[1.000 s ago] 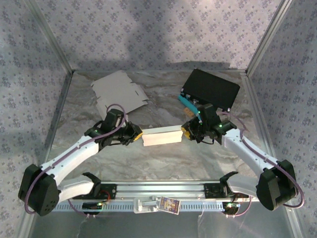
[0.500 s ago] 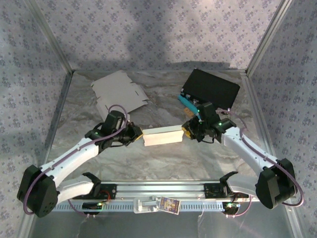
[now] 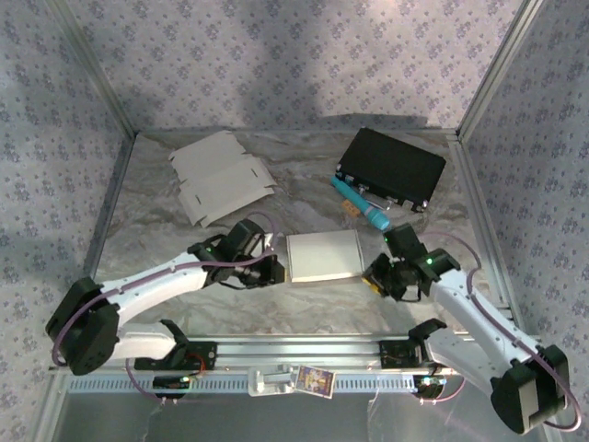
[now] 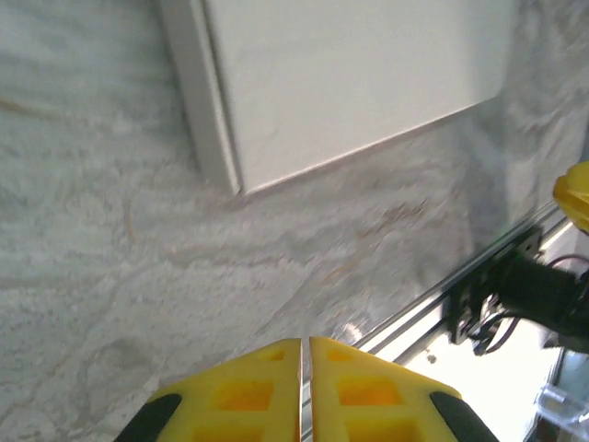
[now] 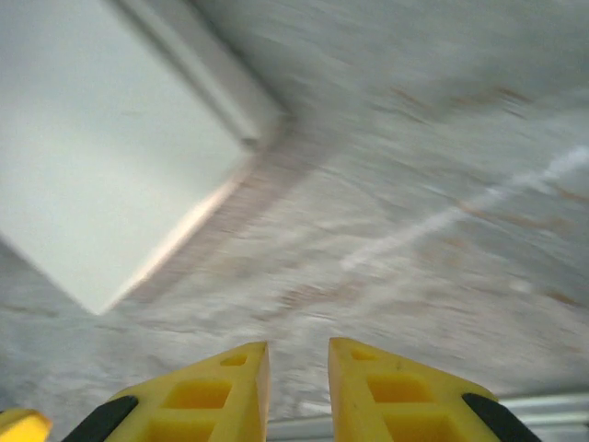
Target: Fold the paper box
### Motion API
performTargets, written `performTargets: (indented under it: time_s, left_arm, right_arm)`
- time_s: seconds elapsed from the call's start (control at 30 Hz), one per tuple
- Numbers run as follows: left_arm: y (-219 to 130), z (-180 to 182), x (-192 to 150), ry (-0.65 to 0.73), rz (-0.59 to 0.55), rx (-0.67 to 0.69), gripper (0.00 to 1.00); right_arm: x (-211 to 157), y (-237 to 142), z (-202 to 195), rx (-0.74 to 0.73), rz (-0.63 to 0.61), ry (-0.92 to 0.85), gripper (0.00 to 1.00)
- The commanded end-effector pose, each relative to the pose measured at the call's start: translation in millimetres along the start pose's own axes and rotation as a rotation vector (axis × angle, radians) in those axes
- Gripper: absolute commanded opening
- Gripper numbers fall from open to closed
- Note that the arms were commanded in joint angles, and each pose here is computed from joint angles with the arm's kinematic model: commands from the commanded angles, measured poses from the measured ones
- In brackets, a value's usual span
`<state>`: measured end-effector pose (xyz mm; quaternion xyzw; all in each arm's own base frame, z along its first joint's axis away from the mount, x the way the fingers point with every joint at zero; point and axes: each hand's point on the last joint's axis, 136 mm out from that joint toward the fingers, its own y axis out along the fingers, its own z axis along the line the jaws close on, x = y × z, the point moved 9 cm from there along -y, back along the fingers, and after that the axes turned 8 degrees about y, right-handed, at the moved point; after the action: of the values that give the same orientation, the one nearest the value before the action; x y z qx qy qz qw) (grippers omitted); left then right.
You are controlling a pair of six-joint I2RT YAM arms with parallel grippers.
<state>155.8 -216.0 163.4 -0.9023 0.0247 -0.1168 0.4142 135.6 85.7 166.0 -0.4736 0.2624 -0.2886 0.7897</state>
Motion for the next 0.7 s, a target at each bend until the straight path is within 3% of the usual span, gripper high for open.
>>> performTargets:
  time_s: [0.0,0.27,0.43,0.67]
  left_arm:
    - [3,1,-6,0.017,0.057,-0.005,0.11]
    - [-14,5,49,-0.212,-0.164,0.076,0.41]
    - [17,9,78,-0.186,-0.101,0.112,0.41]
    - [48,13,89,-0.166,-0.022,0.135,0.41]
  right_arm:
    - [-6,1,-26,-0.050,0.039,0.070,0.25]
    - [7,-11,1,-0.008,-0.041,-0.006,0.28]
    - [15,-27,33,0.003,-0.057,-0.120,0.33]
    - [31,-51,58,0.045,-0.054,-0.159,0.37]
